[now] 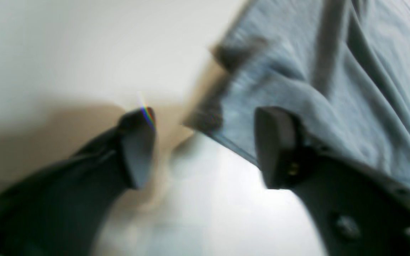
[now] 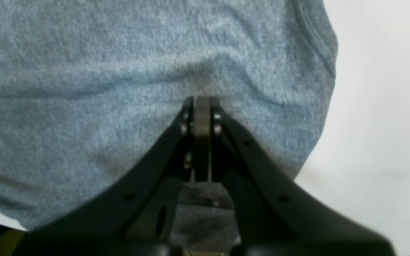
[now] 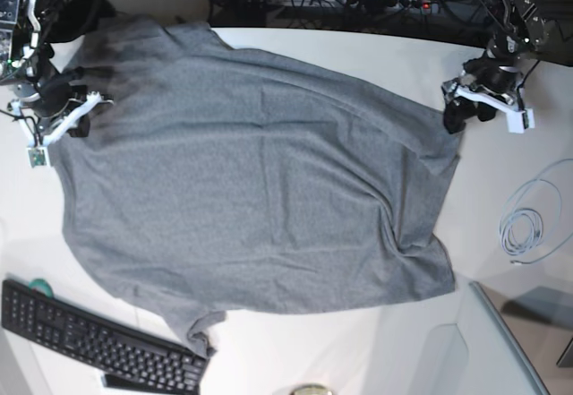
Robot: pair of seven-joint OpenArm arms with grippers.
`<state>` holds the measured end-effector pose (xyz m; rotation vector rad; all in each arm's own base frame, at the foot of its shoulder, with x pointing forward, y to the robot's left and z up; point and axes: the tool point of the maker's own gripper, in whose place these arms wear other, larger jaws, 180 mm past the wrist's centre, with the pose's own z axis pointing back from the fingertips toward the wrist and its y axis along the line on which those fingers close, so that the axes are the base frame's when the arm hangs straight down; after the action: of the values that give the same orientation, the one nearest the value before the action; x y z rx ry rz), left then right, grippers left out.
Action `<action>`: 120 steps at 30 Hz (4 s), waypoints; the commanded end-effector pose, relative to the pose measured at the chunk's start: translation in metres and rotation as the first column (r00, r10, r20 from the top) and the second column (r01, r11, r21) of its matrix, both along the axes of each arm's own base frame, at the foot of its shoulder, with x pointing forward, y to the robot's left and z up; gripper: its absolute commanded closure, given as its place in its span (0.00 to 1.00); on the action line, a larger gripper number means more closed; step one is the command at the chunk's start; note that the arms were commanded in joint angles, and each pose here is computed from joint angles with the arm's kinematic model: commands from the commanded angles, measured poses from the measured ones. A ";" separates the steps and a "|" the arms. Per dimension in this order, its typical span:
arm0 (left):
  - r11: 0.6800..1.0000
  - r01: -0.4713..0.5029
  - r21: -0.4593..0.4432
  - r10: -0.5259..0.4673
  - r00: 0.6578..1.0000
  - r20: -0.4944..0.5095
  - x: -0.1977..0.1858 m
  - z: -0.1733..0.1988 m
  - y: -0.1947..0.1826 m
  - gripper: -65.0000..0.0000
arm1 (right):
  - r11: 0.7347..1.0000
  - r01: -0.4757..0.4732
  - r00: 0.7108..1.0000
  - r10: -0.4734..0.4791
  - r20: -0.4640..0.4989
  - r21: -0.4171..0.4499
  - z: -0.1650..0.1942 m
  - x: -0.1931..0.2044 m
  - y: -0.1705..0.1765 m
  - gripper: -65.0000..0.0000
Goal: Layout the t-shirt on the table in an organized manner, then fold the t-shirt properly
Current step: 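Drag the t-shirt side back toward the left gripper's start and regrasp, then pull the t-shirt corners apart with both grippers to straighten it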
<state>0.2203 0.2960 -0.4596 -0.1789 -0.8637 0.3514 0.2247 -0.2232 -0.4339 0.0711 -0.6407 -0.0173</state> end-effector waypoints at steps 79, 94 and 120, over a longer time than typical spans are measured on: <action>0.991 0.094 0.098 -0.089 0.995 -0.055 -0.049 0.026 -0.002 1.00 | 0.974 0.027 0.973 0.027 -0.231 0.225 -0.040 -0.115 0.012 0.99; 0.988 0.017 0.155 0.012 0.983 -0.183 -0.110 0.040 0.021 1.00 | 0.988 0.027 0.978 0.005 -0.211 0.151 -0.016 -0.112 -0.011 0.99; 0.984 0.079 0.161 -0.024 0.947 -0.322 -0.160 0.047 0.006 1.00 | 0.992 0.015 0.976 0.013 -0.217 0.129 -0.013 -0.115 -0.018 0.99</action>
<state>0.0595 0.2968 -0.4195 0.0019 -0.5465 0.2562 0.1050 -0.2367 -0.4546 0.2002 -0.3934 -0.0816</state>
